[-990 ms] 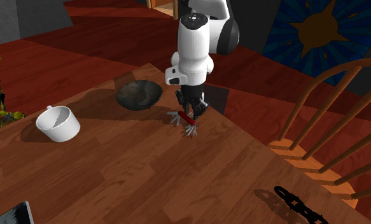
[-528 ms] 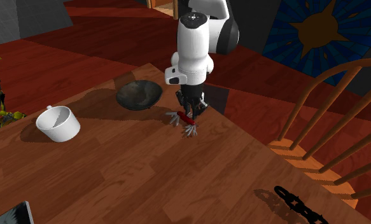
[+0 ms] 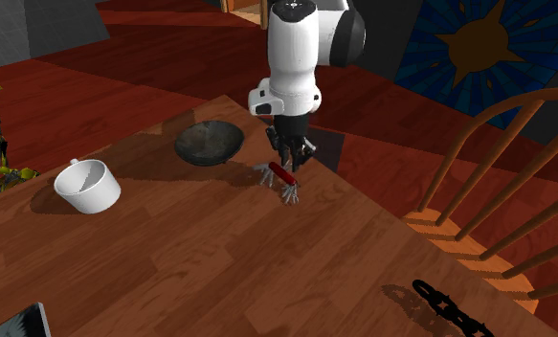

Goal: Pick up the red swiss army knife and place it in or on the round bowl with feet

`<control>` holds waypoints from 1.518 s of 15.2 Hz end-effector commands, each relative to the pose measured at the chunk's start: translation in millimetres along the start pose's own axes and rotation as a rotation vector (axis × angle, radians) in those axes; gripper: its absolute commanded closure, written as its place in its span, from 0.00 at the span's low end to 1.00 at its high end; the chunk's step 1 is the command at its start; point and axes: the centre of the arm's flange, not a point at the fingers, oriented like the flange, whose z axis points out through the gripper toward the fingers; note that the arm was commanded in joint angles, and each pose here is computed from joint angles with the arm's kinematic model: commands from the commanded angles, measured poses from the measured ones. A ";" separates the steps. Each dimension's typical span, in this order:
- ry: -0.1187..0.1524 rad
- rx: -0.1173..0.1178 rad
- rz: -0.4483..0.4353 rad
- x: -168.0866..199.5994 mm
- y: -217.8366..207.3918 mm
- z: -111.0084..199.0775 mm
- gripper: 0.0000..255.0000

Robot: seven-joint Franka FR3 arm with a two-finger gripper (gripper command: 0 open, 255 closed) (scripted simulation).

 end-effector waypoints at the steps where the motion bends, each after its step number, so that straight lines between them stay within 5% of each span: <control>1: 0.000 0.000 0.000 0.6 -0.4 -11.1 1.00; 16: 0.000 0.000 0.000 2.1 -3.5 -85.1 1.00; 23: 0.000 0.000 0.000 15.9 87.8 -89.8 1.00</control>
